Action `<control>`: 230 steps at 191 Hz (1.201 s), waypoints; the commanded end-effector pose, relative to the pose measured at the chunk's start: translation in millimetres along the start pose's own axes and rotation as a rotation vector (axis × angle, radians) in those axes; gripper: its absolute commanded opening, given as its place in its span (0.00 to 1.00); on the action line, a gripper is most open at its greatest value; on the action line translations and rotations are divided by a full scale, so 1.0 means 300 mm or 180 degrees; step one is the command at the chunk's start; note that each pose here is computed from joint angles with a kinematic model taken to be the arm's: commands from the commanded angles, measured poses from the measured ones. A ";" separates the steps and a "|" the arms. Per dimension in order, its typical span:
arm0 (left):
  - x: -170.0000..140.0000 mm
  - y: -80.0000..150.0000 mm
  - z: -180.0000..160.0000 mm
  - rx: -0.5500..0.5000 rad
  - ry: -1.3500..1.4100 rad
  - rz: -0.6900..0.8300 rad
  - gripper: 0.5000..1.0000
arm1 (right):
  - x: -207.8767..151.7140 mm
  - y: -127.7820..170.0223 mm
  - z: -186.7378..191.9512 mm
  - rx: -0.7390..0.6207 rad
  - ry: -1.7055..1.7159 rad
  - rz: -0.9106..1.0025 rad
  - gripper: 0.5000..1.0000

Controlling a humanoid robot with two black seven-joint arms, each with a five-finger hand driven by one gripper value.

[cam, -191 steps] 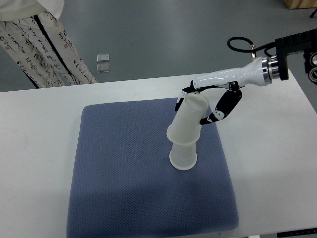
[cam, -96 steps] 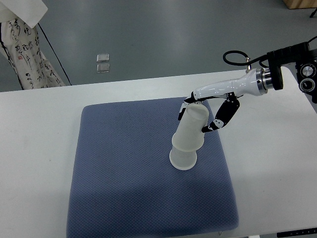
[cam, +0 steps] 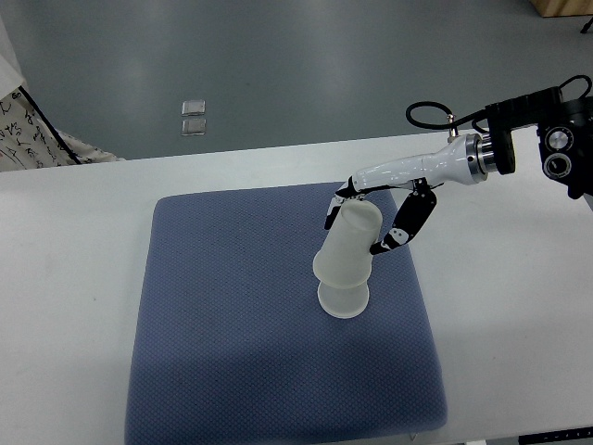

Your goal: Stack paper cups

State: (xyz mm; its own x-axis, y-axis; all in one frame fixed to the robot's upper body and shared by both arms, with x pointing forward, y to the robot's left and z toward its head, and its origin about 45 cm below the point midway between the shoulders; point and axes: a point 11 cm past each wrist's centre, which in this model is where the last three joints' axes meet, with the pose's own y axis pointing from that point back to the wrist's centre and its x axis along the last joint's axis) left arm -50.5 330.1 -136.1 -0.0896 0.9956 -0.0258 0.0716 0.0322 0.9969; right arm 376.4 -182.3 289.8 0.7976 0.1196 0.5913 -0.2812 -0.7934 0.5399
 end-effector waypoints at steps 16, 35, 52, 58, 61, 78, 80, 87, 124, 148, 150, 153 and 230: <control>-0.001 0.000 0.000 -0.0001 0.0002 -0.0003 1.00 | -0.012 -0.025 -0.006 0.0043 -0.0006 -0.0006 0.80; -0.001 0.000 0.000 -0.0001 0.0002 -0.0003 1.00 | -0.009 -0.024 -0.007 0.0044 -0.0008 -0.0001 0.81; 0.001 0.000 0.000 0.0000 0.0002 0.0002 1.00 | 0.002 -0.018 -0.005 0.0035 -0.0012 0.0030 0.82; 0.001 0.000 0.000 0.0000 0.0002 0.0002 1.00 | 0.010 -0.015 -0.006 0.0046 -0.0028 0.0056 0.82; 0.001 0.000 0.000 0.0000 0.0002 0.0002 1.00 | 0.014 -0.011 -0.004 0.0051 -0.0042 0.0075 0.82; 0.001 0.000 0.000 0.0001 -0.0002 0.0002 1.00 | 0.033 0.003 0.012 0.0068 -0.0157 0.0183 0.82; 0.001 0.000 0.000 0.0000 0.0003 0.0007 1.00 | 0.037 0.005 0.012 0.0088 -0.0190 0.0203 0.82; 0.001 0.000 0.000 0.0000 0.0002 0.0002 1.00 | 0.051 0.012 0.009 0.0155 -0.0301 0.0289 0.82; 0.001 0.000 0.000 0.0001 -0.0002 0.0007 1.00 | 0.078 0.054 0.062 0.0449 -0.1179 0.0681 0.82; -0.001 0.000 0.000 -0.0001 0.0002 -0.0003 1.00 | 0.136 0.107 0.129 0.0586 -0.1771 0.1077 0.82; 0.001 0.000 0.000 0.0000 0.0002 0.0002 1.00 | 0.141 0.111 0.136 0.0597 -0.1822 0.1115 0.82; 0.001 0.000 0.000 0.0000 0.0002 0.0002 1.00 | 0.146 0.115 0.144 0.0598 -0.1874 0.1150 0.82; 0.001 0.000 0.000 0.0001 -0.0002 0.0002 1.00 | 0.165 0.146 0.381 0.0960 -0.3814 0.2202 0.82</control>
State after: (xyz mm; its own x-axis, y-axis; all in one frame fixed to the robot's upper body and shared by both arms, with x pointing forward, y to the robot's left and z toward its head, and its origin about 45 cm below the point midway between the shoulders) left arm -50.5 330.2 -136.1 -0.0893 0.9957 -0.0252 0.0717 0.0317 0.9969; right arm 459.0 -279.9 292.4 0.6313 -0.7647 -0.1296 -0.7576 -0.6437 0.1082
